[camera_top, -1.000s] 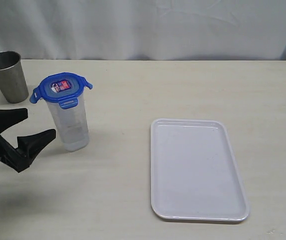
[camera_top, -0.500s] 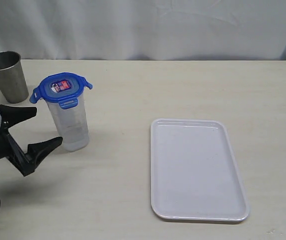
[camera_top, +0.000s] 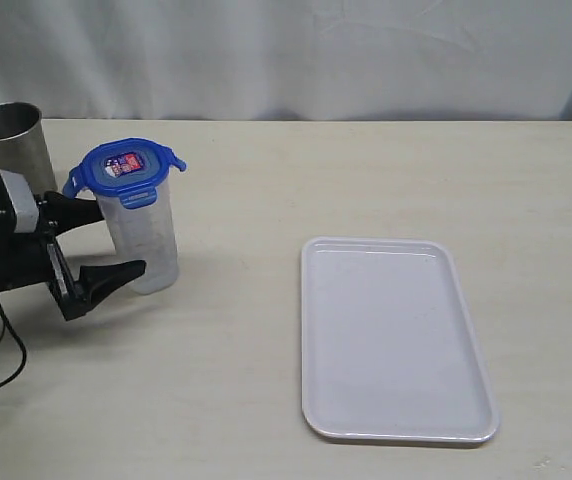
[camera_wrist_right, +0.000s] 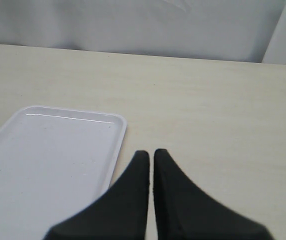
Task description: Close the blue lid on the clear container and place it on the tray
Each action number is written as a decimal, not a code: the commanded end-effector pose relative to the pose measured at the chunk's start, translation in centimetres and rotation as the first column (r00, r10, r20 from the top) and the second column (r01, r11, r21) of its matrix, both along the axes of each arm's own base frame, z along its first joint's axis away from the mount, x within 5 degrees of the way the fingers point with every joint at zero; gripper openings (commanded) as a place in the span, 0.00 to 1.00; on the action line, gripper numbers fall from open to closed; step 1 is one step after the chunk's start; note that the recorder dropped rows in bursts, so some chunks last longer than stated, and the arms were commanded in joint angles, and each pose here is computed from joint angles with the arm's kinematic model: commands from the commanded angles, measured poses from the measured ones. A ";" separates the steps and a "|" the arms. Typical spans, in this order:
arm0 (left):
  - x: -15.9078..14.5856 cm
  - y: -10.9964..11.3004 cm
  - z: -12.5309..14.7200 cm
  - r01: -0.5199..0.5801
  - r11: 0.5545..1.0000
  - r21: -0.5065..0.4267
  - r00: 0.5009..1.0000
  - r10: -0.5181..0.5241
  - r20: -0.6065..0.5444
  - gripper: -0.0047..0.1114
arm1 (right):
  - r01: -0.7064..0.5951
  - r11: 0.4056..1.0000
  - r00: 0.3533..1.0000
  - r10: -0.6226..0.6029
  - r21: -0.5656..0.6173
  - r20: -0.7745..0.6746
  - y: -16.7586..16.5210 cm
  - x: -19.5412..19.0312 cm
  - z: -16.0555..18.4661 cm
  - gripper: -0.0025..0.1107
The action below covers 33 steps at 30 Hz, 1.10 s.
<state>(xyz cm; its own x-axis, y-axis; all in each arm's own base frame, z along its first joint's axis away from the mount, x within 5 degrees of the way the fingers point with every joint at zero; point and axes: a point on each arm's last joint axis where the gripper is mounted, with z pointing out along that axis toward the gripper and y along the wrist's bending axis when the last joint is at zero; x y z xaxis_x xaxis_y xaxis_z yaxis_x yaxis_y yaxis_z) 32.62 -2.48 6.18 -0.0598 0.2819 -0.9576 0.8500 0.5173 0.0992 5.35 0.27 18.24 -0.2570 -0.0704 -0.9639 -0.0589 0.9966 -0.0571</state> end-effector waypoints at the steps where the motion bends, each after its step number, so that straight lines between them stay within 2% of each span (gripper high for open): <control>1: 0.8 -0.8 -0.3 0.047 0.999 -0.026 0.999 -0.048 -0.021 0.88 | -0.003 1.000 1.000 0.003 -0.009 0.005 0.0 0.0 0.0 0.06; 6: 1.5 -2.1 0.0 -0.007 0.999 -0.049 1.000 0.007 -0.004 0.88 | -0.003 1.000 1.000 0.003 -0.009 0.005 0.0 0.0 0.0 0.06; 12: 2.4 -3.5 0.5 0.019 0.999 -0.051 0.999 -0.017 0.035 0.88 | -0.003 1.000 1.000 0.003 -0.009 0.005 0.0 0.0 0.0 0.06; 33: 2.1 -3.4 0.4 0.043 0.998 -0.042 0.999 -0.041 0.033 0.88 | -0.003 1.000 1.000 0.003 -0.009 0.005 0.0 0.0 0.0 0.06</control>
<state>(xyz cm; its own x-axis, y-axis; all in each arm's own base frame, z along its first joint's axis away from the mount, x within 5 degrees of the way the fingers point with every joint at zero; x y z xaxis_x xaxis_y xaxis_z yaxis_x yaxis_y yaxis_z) 34.71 -5.90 6.53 -0.0249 0.2485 -0.9683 0.8664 0.4886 0.1031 5.35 0.27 18.24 -0.2570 -0.0704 -0.9639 -0.0589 0.9966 -0.0571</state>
